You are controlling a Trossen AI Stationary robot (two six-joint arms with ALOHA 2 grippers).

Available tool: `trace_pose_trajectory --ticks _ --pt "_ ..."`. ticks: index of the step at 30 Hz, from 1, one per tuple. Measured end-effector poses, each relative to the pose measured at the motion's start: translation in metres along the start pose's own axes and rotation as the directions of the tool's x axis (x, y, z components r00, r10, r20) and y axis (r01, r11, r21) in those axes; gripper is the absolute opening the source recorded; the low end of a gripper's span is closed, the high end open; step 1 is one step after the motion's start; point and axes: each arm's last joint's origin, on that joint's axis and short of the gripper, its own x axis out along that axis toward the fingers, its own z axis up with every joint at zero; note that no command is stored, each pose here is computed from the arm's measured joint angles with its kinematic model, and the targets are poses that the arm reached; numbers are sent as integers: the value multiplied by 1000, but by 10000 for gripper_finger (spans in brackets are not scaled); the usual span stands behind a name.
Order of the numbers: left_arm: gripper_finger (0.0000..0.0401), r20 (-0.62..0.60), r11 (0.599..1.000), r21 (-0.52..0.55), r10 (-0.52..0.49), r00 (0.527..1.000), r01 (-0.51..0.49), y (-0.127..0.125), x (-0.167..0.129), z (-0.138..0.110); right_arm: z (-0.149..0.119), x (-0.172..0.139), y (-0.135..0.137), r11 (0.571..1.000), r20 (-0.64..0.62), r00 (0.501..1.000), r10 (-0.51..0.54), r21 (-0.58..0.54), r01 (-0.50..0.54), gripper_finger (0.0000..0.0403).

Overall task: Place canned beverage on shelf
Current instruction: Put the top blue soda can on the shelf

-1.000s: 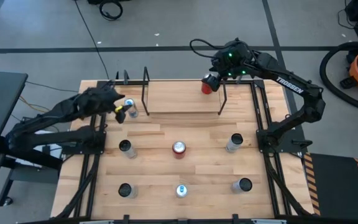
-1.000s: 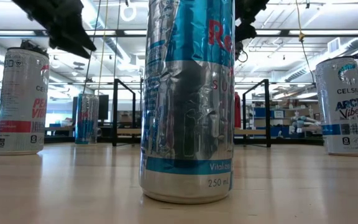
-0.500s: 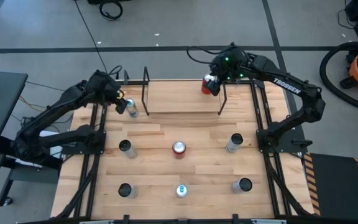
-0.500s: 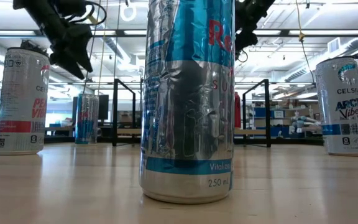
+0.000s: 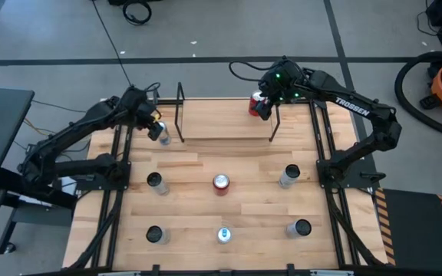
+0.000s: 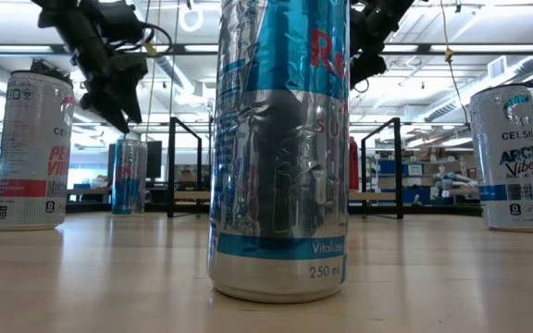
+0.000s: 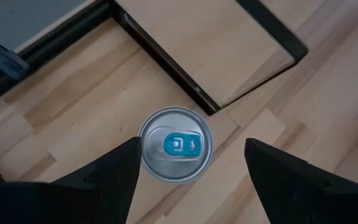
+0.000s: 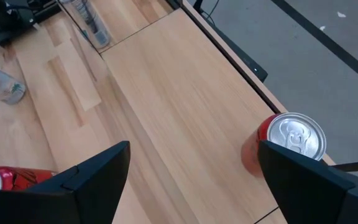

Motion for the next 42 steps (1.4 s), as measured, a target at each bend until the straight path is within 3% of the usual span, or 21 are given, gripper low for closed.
trace_pose_trajectory --ticks 13,23,30,42 --pt "289 -89 1000 4 27 996 -27 3 25 6 0 0 0 1000 0 1000 0 -3 0 361" --pt "289 -91 1000 -1 24 996 -25 2 21 5 0 0 0 1000 0 1000 0 -10 0 361" --pt "289 -63 1000 1 22 998 -22 -1 6 17 0 0 0 1000 0 1000 1 -11 -1 361" --pt "289 -64 992 126 20 998 -12 -1 3 20 0 0 0 1000 0 1000 1 -5 -1 361"
